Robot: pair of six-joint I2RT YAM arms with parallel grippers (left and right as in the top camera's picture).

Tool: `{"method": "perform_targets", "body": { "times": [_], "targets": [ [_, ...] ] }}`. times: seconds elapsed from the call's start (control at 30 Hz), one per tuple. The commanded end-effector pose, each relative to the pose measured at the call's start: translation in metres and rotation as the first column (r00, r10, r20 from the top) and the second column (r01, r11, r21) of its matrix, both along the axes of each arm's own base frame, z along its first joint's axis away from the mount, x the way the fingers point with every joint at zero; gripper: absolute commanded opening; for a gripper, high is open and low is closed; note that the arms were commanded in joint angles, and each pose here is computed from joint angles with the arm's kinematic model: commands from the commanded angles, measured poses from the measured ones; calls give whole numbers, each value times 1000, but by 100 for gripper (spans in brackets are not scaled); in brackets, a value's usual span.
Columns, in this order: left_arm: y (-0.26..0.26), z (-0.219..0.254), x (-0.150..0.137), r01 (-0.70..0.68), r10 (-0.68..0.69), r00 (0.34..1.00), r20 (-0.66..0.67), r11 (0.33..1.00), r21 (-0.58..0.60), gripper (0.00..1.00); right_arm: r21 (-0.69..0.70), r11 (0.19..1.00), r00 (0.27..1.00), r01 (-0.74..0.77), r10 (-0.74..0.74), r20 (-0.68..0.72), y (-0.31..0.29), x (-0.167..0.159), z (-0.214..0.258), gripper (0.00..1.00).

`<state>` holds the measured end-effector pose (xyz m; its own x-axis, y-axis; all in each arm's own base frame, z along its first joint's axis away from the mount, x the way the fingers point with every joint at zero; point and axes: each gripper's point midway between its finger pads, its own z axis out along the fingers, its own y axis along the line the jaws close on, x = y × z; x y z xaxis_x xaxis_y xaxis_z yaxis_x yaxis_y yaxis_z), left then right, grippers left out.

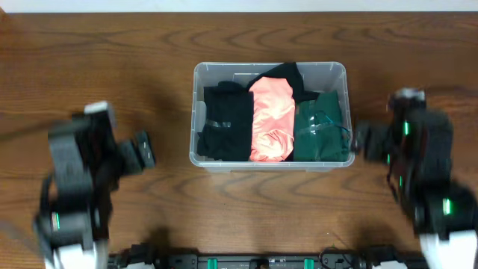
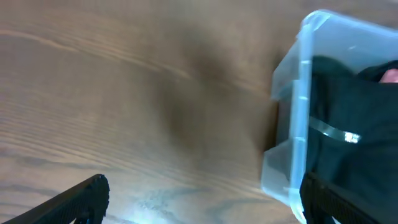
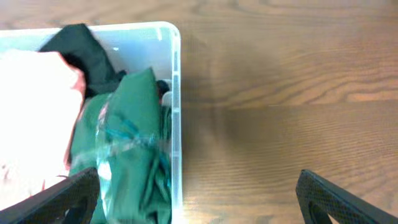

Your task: Pack container

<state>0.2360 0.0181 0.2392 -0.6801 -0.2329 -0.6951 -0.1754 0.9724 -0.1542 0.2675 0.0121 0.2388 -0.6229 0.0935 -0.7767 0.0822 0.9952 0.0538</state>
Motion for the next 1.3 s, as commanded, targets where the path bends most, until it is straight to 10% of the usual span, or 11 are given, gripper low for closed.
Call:
{"method": "perform_targets", "body": {
  "times": [0.0, 0.4, 0.8, 1.27],
  "targets": [
    [-5, -1, -23, -7, 8, 995, 96, 1000, -15, 98, -14, 999, 997, 35, -34, 64, -9, -26, -12, 99],
    [-11, 9, -71, -6, 6, 978, 208, 1000, 0, 98, -48, 998, 990, 29, -35, -135, -21, -108, -74, 99],
    [-11, 9, -70, -6, 6, 978, 207, 1000, 0, 98, -32, 999, 994, 17, -21, -109, -18, -108, -70, 99],
    [-11, 8, -70, -6, 6, 978, 207, 1000, 0, 98, -116, 984, 903, -132, 168, 395, 3, -67, -44, 99]
  ]
}}
